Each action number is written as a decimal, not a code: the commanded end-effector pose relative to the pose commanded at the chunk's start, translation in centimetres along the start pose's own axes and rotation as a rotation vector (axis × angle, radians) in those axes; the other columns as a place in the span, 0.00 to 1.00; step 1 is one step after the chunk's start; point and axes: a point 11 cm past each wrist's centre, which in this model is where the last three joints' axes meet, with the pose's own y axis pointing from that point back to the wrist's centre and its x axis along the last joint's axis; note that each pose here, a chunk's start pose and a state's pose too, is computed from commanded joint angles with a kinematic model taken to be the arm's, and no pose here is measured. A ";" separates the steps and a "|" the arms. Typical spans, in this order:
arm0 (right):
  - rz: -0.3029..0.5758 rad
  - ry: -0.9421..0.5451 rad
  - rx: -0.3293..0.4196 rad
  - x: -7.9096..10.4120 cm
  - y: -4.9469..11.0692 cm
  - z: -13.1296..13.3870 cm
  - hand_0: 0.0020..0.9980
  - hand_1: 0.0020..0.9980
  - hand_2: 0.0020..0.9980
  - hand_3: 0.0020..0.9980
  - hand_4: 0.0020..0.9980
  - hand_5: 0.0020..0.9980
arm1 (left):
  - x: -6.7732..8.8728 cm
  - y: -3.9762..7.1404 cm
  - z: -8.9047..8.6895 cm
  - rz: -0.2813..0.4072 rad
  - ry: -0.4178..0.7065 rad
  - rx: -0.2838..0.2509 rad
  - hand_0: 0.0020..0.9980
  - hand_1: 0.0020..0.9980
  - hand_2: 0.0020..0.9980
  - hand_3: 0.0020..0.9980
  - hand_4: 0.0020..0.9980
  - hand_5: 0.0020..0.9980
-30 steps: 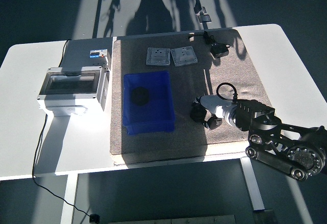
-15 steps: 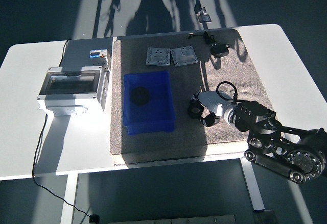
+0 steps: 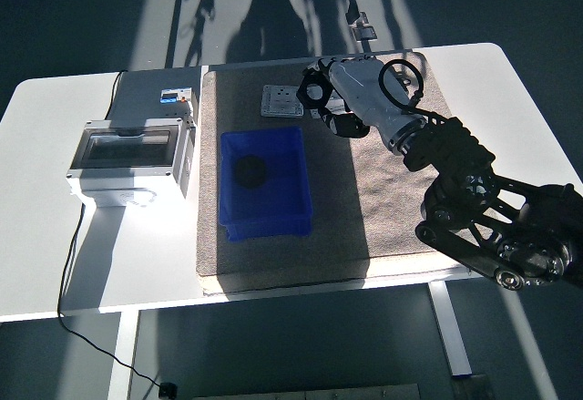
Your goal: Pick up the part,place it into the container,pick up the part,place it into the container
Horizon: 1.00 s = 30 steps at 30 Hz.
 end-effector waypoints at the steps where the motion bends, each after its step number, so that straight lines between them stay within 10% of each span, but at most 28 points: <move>1: -0.004 -0.002 0.018 -0.5 -0.2 -0.5 0.44 0.28 0.45 0.55 0.57 0.00 | 0.0 0.0 0.0 0.001 0.002 -0.001 0.68 0.65 0.64 0.66 0.67 0.68; 7: -0.088 0.076 0.081 -4.2 -0.3 -1.6 0.52 0.35 0.52 0.57 0.56 0.02 | 0.1 0.0 -0.1 0.014 0.034 -0.008 0.68 0.65 0.64 0.67 0.69 0.69; 8: -0.104 0.080 0.079 -4.6 -0.3 -1.6 0.63 0.53 0.65 0.64 0.54 0.03 | 0.2 0.0 -0.1 0.016 0.036 -0.009 0.68 0.65 0.64 0.67 0.70 0.70; 13: -0.179 0.067 0.061 -6.4 0.1 -1.5 0.63 0.53 0.65 0.64 0.54 0.03 | 0.4 0.0 0.0 0.021 0.037 -0.013 0.68 0.65 0.64 0.67 0.70 0.70; 14: -0.188 0.060 0.059 -6.7 0.2 -1.5 0.93 0.89 0.90 0.91 0.61 0.17 | 0.4 0.0 0.0 0.022 0.038 -0.013 0.68 0.65 0.63 0.67 0.70 0.70; 19: -0.178 0.055 0.055 -6.8 0.2 -1.4 0.93 0.89 0.90 0.91 0.61 0.17 | 0.6 0.0 -0.1 0.029 0.038 -0.011 0.68 0.65 0.63 0.67 0.70 0.70; 20: -0.180 0.052 0.053 -6.9 0.3 -1.4 1.00 0.99 1.00 0.99 0.72 0.38 | 0.6 0.0 -0.1 0.030 0.038 -0.011 0.68 0.65 0.62 0.66 0.70 0.70; 30: -0.172 -0.029 0.014 -7.2 0.9 -0.3 1.00 1.00 1.00 1.00 0.76 0.45 | 0.9 -0.1 -0.2 0.038 0.034 -0.011 0.68 0.65 0.61 0.65 0.70 0.70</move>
